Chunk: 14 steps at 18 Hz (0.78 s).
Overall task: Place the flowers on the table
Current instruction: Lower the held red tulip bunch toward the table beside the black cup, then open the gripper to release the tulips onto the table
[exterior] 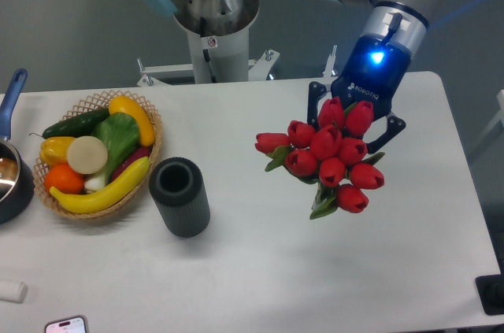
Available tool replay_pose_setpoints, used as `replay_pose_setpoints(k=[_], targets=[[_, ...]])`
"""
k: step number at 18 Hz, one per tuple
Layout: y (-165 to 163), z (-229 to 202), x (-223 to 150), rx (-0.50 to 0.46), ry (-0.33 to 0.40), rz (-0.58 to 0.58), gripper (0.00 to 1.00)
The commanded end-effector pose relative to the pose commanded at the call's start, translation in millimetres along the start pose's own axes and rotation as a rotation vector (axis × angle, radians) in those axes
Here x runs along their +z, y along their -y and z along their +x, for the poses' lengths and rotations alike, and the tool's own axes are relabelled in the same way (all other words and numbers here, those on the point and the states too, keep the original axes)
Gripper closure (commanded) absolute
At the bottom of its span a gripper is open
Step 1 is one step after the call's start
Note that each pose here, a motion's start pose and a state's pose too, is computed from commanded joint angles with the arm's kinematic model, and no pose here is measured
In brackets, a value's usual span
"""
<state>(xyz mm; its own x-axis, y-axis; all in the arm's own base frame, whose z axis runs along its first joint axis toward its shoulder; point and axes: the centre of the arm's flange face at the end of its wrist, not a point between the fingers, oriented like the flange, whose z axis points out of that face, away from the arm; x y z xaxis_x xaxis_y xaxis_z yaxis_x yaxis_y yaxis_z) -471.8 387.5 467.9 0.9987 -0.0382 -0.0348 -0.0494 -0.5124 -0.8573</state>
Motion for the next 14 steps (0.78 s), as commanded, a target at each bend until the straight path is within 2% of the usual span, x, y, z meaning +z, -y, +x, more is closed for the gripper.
replay_pose_setpoints(k=[5, 14], targets=[[-1, 1, -2, 0.010, 0.026, -0.041, 0.56], [4, 13, 29, 0.101, 0.124, -0.308, 0.56]])
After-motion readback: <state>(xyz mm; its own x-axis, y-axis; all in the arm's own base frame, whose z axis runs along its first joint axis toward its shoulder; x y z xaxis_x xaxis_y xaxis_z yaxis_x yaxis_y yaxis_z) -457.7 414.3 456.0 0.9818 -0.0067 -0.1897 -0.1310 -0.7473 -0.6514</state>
